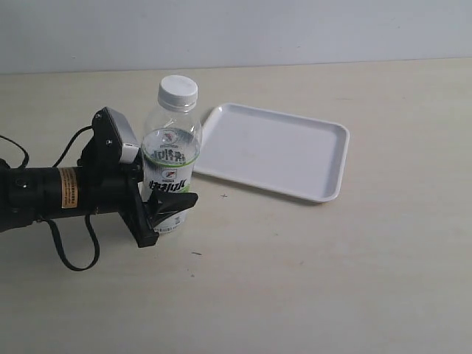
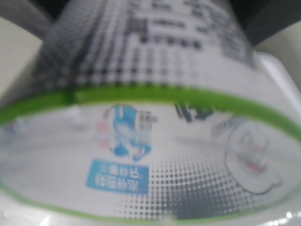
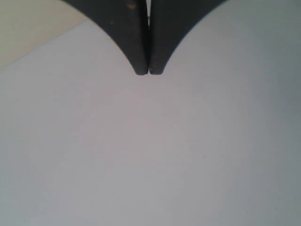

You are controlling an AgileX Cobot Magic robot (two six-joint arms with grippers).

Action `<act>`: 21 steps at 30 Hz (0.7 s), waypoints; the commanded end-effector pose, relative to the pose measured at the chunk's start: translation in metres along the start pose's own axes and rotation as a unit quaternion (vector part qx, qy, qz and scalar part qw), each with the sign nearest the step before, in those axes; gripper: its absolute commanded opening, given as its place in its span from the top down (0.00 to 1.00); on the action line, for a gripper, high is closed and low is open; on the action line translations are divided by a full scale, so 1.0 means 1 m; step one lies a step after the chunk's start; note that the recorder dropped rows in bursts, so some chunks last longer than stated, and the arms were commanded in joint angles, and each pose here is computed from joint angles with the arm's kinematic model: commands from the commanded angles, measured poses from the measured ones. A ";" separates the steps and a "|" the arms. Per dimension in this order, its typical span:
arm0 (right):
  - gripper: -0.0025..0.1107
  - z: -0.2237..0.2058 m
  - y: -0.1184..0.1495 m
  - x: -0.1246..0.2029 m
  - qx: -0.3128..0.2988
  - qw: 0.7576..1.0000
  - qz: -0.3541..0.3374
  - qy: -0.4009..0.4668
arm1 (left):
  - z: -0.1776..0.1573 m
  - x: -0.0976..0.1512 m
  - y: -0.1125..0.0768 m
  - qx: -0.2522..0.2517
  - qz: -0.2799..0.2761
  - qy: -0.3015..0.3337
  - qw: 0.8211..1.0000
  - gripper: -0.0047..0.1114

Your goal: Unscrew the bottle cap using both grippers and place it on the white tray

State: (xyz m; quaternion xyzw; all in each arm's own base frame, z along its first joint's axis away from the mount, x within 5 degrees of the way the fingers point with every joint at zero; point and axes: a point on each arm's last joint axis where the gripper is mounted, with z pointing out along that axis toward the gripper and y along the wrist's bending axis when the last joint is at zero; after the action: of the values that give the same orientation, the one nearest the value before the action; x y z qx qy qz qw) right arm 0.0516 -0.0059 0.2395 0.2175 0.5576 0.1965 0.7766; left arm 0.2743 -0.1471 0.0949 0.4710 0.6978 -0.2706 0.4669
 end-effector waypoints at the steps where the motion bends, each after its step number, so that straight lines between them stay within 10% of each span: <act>1: 0.98 0.016 0.024 -0.034 -0.001 1.000 -0.023 -0.004 | -0.001 -0.009 0.000 0.002 0.009 -0.026 1.000 0.96; 10: 0.98 0.131 0.049 -0.064 0.142 0.934 -0.158 0.287 | -0.001 -0.009 -0.002 0.008 0.025 -0.024 0.999 0.96; 21: 0.98 0.229 0.131 0.001 -0.034 0.763 -0.128 0.632 | -0.001 -0.008 -0.004 0.021 0.063 -0.018 0.998 0.96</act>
State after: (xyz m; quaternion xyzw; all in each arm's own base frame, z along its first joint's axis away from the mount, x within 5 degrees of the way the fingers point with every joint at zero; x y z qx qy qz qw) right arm 0.2475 0.0494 0.3771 0.0028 0.9264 0.1832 0.3288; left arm 0.2709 -0.1482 0.0941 0.5169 0.6683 -0.2581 0.4686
